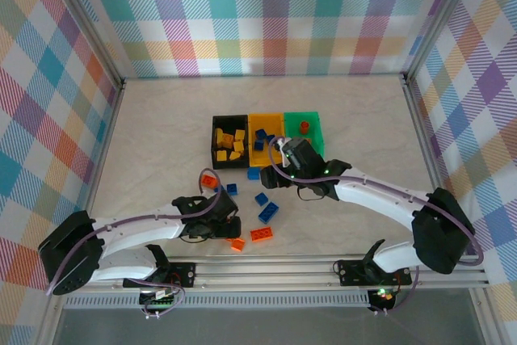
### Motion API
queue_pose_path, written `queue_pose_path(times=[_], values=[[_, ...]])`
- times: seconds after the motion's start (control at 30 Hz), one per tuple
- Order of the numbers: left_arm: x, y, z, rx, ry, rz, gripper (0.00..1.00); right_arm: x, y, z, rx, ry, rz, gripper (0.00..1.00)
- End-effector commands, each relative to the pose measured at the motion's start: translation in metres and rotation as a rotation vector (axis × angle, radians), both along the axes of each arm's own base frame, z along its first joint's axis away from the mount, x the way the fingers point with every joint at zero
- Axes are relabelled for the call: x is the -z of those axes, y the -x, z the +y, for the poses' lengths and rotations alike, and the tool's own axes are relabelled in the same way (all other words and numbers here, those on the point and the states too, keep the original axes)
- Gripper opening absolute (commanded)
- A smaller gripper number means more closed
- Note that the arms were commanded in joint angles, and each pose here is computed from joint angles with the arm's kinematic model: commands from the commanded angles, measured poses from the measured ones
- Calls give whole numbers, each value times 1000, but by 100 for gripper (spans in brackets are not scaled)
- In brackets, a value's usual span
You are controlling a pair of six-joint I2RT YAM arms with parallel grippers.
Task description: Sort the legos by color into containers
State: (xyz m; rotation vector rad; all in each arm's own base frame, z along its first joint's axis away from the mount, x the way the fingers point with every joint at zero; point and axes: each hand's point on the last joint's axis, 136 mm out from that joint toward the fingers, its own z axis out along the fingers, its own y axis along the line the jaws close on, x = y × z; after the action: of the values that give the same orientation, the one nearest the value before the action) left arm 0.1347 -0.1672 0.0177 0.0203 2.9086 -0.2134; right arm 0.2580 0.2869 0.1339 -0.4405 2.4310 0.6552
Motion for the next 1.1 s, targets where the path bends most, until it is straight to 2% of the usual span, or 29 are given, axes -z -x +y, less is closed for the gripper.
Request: queue_pose_path(times=[0.0, 0.07, 0.37, 0.63, 0.87, 0.9, 1.0, 1.07], values=[[8, 8, -3, 14, -21, 29, 99, -5, -2, -4, 23, -16, -30, 73], [6, 9, -7, 20, -10, 27, 95, -3, -2, -6, 30, -14, -26, 73], [12, 30, -7, 11, -3, 94, 59, -2, -1, -8, 34, -14, -34, 73], [1, 28, -3, -13, 16, 62, 48, -1, -1, -10, 39, -10, -35, 73], [-25, 18, -10, 8, 22, 15, 48, -9, -4, -19, 70, -1, -60, 73], [-28, 15, -11, 12, 17, 9, 51, -9, -4, -21, 74, -3, -60, 73], [-33, 12, -13, 19, 7, -1, 74, -5, 1, -23, 65, 10, -35, 74], [-37, 10, -15, 19, 18, -6, 85, -3, 10, -22, 29, 0, -11, 75]])
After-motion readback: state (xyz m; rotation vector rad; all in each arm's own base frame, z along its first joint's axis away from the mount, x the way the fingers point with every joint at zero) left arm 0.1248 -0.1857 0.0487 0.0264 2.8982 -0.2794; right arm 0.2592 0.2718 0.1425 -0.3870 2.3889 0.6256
